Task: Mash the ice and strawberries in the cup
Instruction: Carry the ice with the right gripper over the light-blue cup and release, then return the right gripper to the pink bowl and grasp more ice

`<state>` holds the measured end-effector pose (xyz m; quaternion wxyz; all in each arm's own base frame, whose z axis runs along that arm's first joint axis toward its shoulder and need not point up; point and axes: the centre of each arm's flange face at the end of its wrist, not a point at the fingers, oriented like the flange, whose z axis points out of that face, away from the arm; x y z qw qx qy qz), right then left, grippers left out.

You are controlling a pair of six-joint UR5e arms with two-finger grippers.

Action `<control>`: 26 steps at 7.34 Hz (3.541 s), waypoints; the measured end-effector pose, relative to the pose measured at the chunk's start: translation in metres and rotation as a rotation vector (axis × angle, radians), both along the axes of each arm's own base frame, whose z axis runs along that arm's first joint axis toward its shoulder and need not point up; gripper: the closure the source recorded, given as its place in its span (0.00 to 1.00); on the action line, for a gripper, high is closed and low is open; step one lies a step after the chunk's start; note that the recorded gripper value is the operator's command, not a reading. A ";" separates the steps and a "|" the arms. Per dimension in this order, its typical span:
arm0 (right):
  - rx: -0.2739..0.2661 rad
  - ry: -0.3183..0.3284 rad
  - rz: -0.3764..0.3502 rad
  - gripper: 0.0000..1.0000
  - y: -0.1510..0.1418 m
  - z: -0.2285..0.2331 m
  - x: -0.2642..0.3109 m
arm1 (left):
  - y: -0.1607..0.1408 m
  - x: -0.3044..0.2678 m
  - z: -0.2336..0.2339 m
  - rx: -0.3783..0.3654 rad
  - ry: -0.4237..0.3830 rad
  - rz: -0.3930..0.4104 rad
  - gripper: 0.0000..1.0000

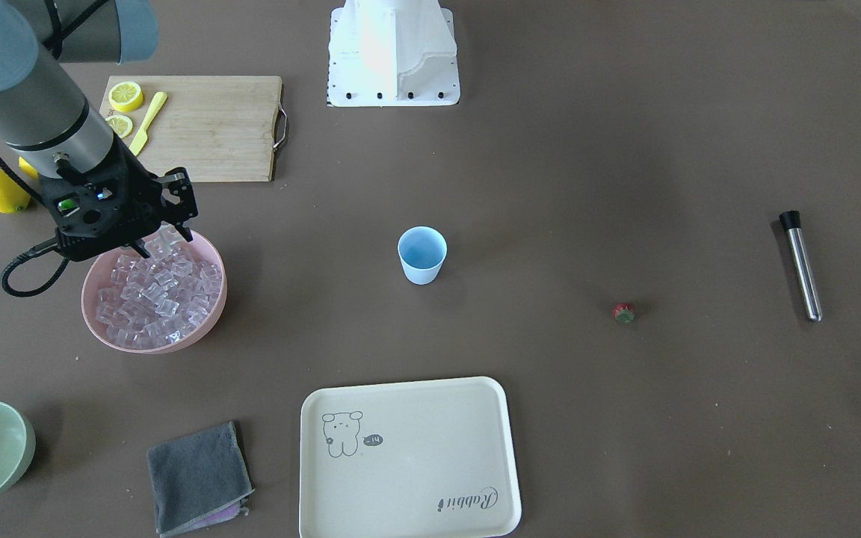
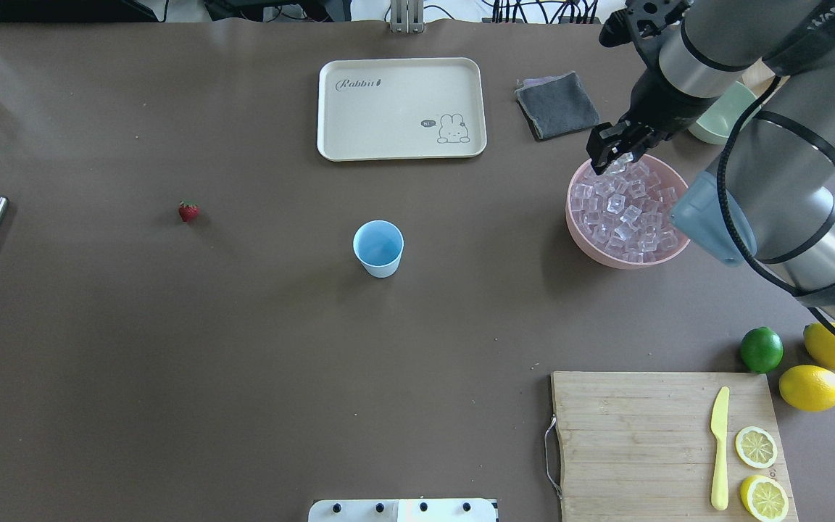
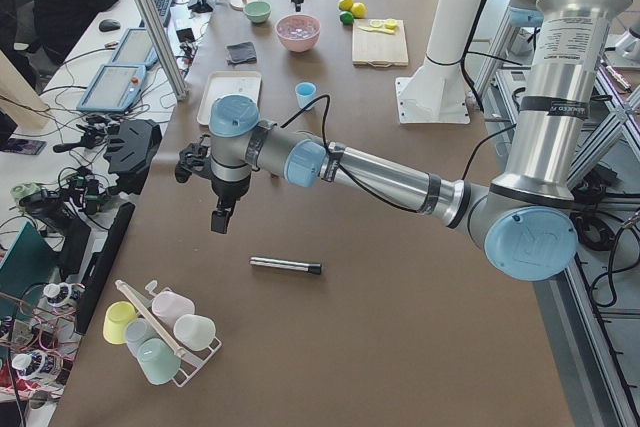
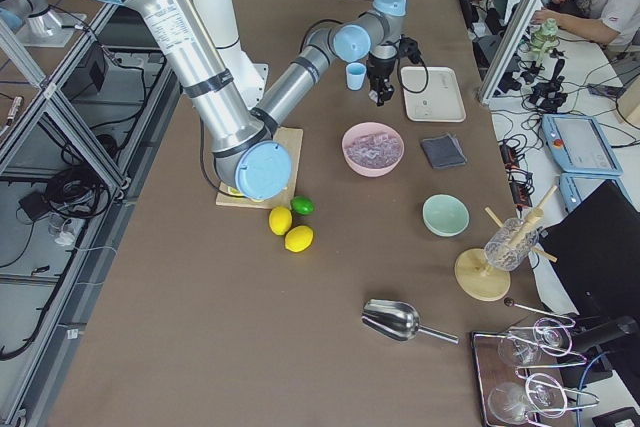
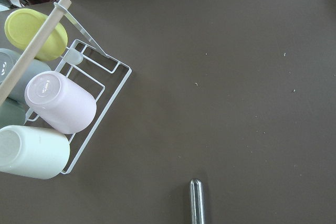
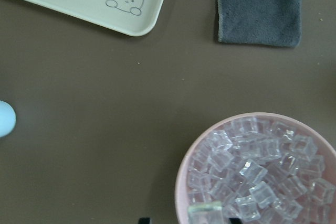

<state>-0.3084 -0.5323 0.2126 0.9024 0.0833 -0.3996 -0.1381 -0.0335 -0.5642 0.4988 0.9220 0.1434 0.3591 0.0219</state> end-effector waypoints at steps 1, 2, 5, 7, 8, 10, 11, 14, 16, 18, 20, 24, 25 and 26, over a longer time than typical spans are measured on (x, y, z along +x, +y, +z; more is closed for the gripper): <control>-0.062 -0.015 0.058 1.00 0.007 -0.041 -0.026 | 0.000 0.000 0.000 -0.001 0.000 0.000 0.02; -0.110 -0.018 0.111 1.00 0.010 -0.076 -0.060 | -0.001 0.001 0.000 0.000 0.000 0.002 0.02; -0.168 -0.007 0.203 1.00 0.001 -0.136 -0.174 | -0.002 0.005 -0.002 0.001 0.000 0.008 0.02; -0.151 -0.022 0.219 1.00 0.009 -0.120 -0.236 | -0.002 0.007 0.001 -0.002 -0.001 0.012 0.02; -0.138 -0.014 0.218 1.00 0.019 -0.114 -0.256 | -0.002 0.007 0.001 -0.003 -0.001 0.013 0.02; -0.132 -0.002 0.221 1.00 0.038 -0.110 -0.280 | -0.002 0.008 0.002 -0.003 -0.001 0.014 0.02; -0.129 0.002 0.221 1.00 0.044 -0.109 -0.286 | -0.002 0.008 0.001 -0.003 -0.002 0.015 0.02; -0.106 0.002 0.218 0.02 0.049 -0.106 -0.292 | -0.002 0.009 0.002 -0.004 -0.002 0.016 0.02; -0.070 -0.032 0.232 0.02 0.046 -0.104 -0.293 | 0.000 0.008 0.004 -0.007 -0.002 0.016 0.02; -0.062 -0.048 0.235 0.04 0.037 -0.108 -0.286 | 0.001 0.008 0.005 -0.007 -0.003 0.016 0.02; -0.062 -0.076 0.179 0.05 -0.010 -0.113 -0.213 | 0.002 0.008 0.005 -0.007 -0.002 0.016 0.02; 0.263 0.046 -0.197 0.05 -0.044 0.056 -0.025 | 0.004 0.008 0.002 -0.005 0.000 0.014 0.02; 0.320 0.097 -0.272 0.06 -0.040 0.093 -0.015 | 0.003 0.008 0.001 -0.003 0.000 0.014 0.02; 0.349 0.139 -0.314 0.06 -0.033 0.116 -0.017 | 0.002 0.008 0.001 -0.002 0.000 0.013 0.02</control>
